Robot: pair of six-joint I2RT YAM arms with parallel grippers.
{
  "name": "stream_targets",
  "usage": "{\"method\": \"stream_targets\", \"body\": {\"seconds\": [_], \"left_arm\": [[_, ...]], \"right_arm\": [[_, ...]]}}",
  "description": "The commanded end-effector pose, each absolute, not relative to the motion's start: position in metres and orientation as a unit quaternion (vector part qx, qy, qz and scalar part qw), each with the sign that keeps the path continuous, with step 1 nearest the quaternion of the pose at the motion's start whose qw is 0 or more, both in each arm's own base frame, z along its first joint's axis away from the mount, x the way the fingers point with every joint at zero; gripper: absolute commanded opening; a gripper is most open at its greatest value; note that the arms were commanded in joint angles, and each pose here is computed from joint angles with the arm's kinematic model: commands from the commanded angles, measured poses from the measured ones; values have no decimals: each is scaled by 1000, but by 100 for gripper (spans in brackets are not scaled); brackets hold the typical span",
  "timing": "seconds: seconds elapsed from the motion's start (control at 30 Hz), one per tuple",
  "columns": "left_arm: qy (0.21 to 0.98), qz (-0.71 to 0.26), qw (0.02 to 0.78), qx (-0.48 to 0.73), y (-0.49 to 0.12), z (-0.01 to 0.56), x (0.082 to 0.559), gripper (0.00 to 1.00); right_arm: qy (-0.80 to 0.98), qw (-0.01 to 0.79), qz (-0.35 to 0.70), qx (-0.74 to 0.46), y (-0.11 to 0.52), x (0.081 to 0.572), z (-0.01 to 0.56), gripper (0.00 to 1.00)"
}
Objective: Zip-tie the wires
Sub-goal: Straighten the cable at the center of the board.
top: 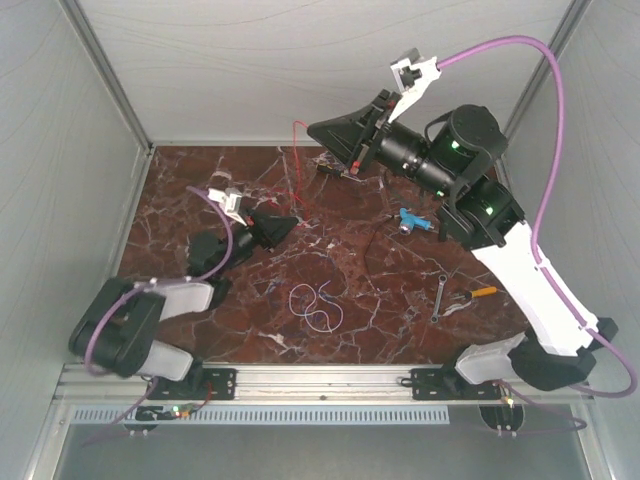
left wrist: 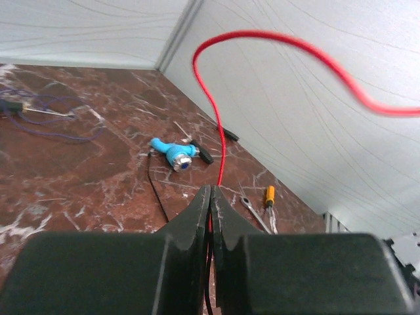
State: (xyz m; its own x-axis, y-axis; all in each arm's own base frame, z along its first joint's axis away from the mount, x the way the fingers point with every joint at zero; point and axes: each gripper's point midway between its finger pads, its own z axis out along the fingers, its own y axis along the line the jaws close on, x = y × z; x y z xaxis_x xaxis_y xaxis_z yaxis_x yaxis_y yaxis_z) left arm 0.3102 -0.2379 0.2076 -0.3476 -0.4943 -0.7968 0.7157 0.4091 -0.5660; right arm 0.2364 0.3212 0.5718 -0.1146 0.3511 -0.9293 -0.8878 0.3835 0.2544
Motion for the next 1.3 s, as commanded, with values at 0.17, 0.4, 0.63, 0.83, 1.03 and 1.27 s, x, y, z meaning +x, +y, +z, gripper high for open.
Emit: {"method": "stream_targets", "body": {"seconds": [0.17,0.4,0.63,0.83,1.03,1.27], "left_arm": [[727,-315,610,22,-165,183,320,0],[791,-148,593,-11,-120,162,305,0],[810,-111,575,-19,-110,150,281,0],[824,-77,560,-30,-101,133,272,0],[832,-17,551,-58,-84,121,269,0],[832,11,548,-84,-74,113,271,0]], "right_arm": [[659,630,383,-151,264,256,482,0],[727,573,353,-133,249,249,389,0],[788,505,329,-129,237,232,306,0],[817,465,321,-111,226,218,260,0],[842,422,320,-102,222,204,222,0],[860,396,307,-99,210,190,210,0]]}}
